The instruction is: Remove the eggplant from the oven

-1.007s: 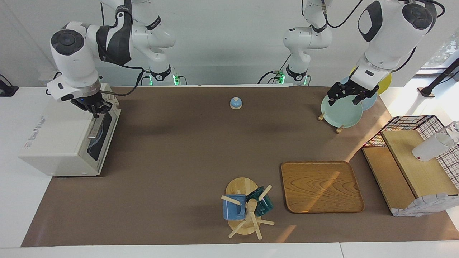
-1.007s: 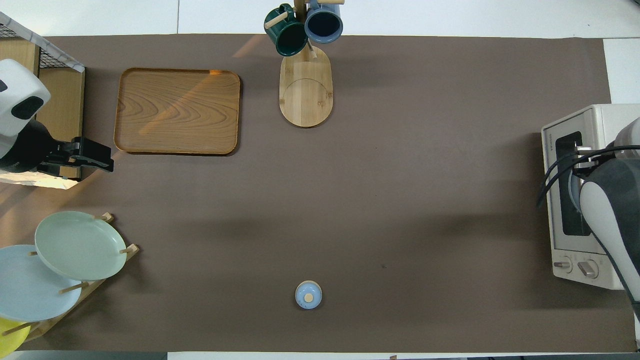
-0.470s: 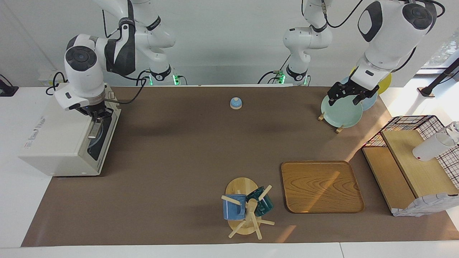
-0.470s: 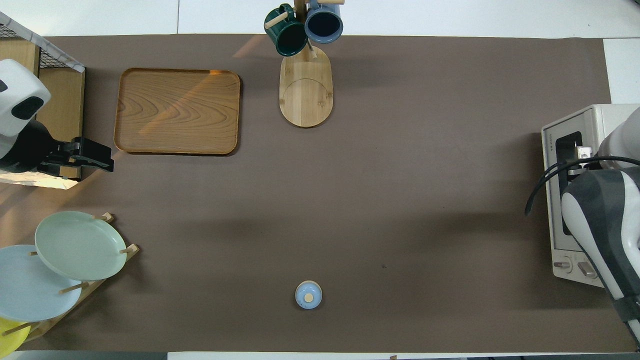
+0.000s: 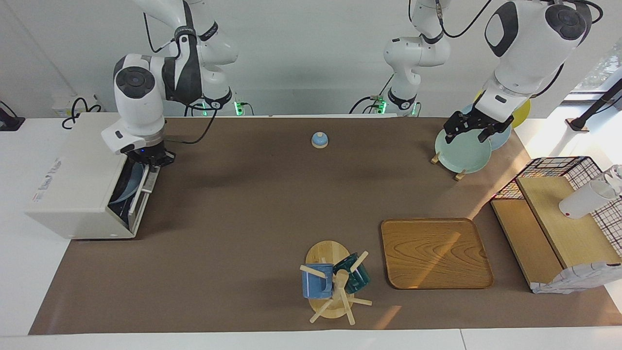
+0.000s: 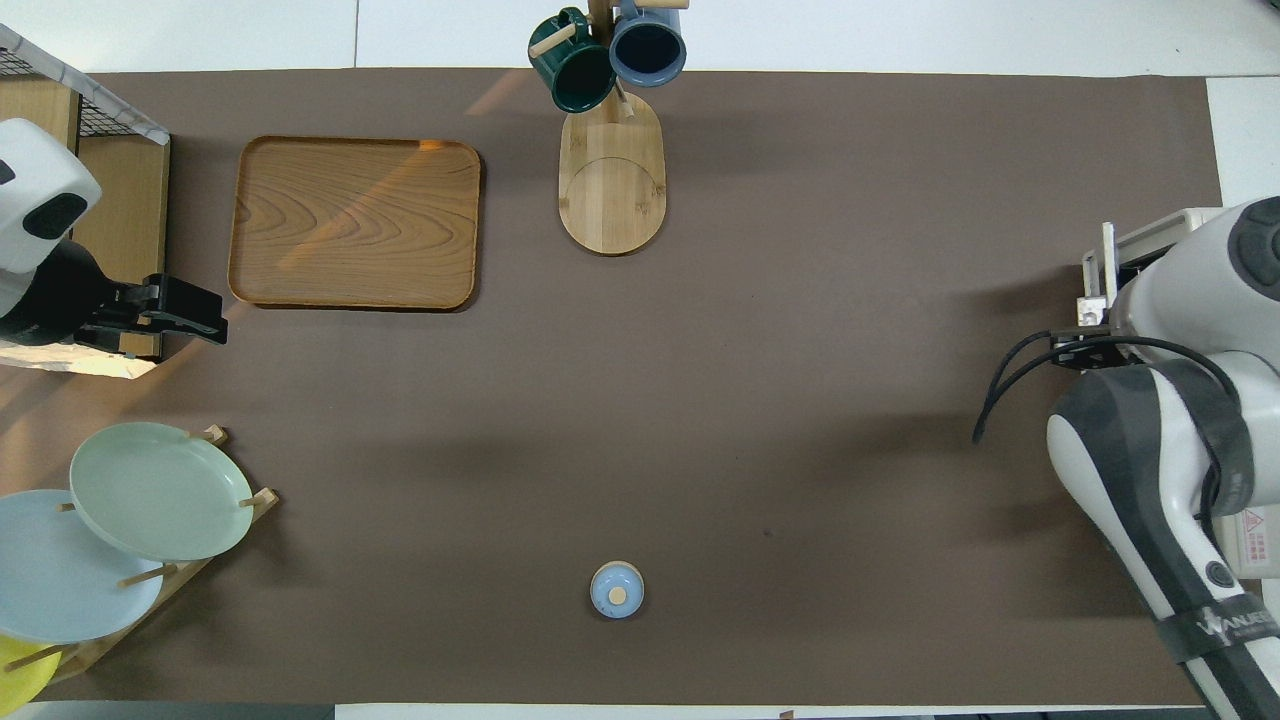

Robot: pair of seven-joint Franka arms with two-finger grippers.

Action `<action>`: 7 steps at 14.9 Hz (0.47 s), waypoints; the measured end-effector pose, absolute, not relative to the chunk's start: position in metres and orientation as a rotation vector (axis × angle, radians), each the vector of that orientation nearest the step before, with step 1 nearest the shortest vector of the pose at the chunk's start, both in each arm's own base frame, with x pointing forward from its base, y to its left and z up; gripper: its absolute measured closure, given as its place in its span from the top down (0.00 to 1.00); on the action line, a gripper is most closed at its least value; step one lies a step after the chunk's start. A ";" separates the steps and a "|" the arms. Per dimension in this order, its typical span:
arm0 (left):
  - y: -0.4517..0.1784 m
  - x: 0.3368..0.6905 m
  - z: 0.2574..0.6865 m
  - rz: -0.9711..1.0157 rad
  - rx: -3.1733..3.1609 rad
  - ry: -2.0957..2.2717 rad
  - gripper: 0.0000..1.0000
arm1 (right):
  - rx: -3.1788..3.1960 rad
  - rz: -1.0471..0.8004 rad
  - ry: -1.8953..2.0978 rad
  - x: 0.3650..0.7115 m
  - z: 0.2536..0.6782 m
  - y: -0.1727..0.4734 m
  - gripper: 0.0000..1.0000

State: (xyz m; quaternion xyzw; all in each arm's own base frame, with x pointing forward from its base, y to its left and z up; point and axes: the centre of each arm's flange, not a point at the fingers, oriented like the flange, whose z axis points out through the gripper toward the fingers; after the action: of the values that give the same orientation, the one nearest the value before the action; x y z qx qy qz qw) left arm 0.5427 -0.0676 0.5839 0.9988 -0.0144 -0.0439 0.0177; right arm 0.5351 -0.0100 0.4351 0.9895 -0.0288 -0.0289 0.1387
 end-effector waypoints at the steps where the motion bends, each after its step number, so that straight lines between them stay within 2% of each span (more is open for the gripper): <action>1: -0.068 0.543 0.584 -0.136 3.103 -0.045 1.00 | 2.894 -0.067 -0.087 0.537 0.424 -0.002 0.01; 7: -0.068 0.543 0.584 -0.136 3.103 -0.045 1.00 | 3.012 -0.011 -0.099 0.539 0.356 0.021 0.01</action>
State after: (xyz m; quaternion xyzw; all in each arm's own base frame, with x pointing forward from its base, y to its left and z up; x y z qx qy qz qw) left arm 0.5427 -0.0676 0.5839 0.9988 -0.0144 -0.0439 0.0177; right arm 0.5395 0.0210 0.3562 0.9974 -0.0328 -0.0037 0.0638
